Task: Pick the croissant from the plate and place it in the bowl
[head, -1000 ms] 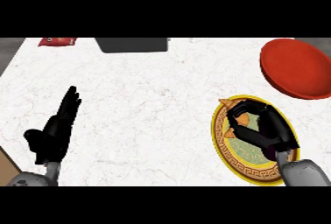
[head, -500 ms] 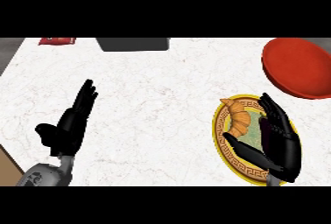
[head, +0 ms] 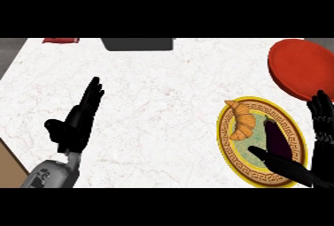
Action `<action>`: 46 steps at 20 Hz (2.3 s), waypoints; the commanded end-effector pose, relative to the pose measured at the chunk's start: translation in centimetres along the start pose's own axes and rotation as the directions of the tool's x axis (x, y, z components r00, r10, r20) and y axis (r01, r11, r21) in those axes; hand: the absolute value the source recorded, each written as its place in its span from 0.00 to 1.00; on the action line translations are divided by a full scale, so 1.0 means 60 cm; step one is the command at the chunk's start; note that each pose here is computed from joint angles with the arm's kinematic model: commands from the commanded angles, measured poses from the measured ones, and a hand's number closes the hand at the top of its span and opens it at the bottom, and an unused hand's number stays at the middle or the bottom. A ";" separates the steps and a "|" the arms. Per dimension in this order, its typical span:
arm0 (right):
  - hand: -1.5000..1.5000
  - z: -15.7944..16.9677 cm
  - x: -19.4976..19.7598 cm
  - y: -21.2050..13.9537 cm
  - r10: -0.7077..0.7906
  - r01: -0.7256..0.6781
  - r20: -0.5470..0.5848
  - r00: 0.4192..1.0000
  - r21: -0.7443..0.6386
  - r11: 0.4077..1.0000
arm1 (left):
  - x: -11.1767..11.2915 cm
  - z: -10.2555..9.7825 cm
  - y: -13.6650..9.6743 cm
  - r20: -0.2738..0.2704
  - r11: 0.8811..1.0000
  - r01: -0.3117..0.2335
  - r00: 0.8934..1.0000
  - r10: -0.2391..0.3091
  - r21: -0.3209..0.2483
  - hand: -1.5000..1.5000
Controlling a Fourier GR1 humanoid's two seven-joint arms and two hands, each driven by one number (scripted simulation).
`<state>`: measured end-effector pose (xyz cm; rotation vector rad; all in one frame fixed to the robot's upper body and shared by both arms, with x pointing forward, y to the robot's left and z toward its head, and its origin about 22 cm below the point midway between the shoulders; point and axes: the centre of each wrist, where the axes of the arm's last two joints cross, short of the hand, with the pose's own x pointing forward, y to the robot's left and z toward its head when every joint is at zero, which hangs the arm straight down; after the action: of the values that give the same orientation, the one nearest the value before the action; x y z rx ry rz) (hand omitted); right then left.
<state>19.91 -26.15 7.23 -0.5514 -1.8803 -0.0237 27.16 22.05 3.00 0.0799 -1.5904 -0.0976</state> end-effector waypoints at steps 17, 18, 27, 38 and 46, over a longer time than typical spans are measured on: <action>0.00 -0.058 -0.006 0.005 0.199 -0.069 -0.368 0.908 0.339 0.938 | -0.017 -0.008 -0.005 -0.007 1.000 0.003 1.000 -0.003 -0.011 0.50; 0.00 -0.035 -0.046 0.030 0.189 -0.059 -0.368 0.911 0.336 0.940 | 0.006 0.017 -0.032 0.003 0.999 0.003 1.000 -0.003 -0.038 0.50; 0.00 -0.023 -0.059 -0.018 0.070 0.024 -0.317 0.946 0.284 0.958 | 0.006 -0.017 -0.002 0.009 1.000 0.009 1.000 -0.009 -0.012 0.50; 0.00 0.012 -0.087 0.020 -0.027 0.148 -0.384 0.923 0.288 0.946 | -0.003 -0.009 -0.004 -0.011 1.000 0.014 1.000 -0.014 -0.007 0.50; 0.00 0.003 -0.115 0.031 -0.052 0.174 -0.397 0.916 0.278 0.945 | 0.012 0.002 -0.021 0.018 1.000 0.005 1.000 -0.005 -0.005 0.50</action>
<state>22.92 -26.44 1.68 -0.2082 -1.4953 0.0803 27.19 21.33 2.63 0.0668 -1.5953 -0.1077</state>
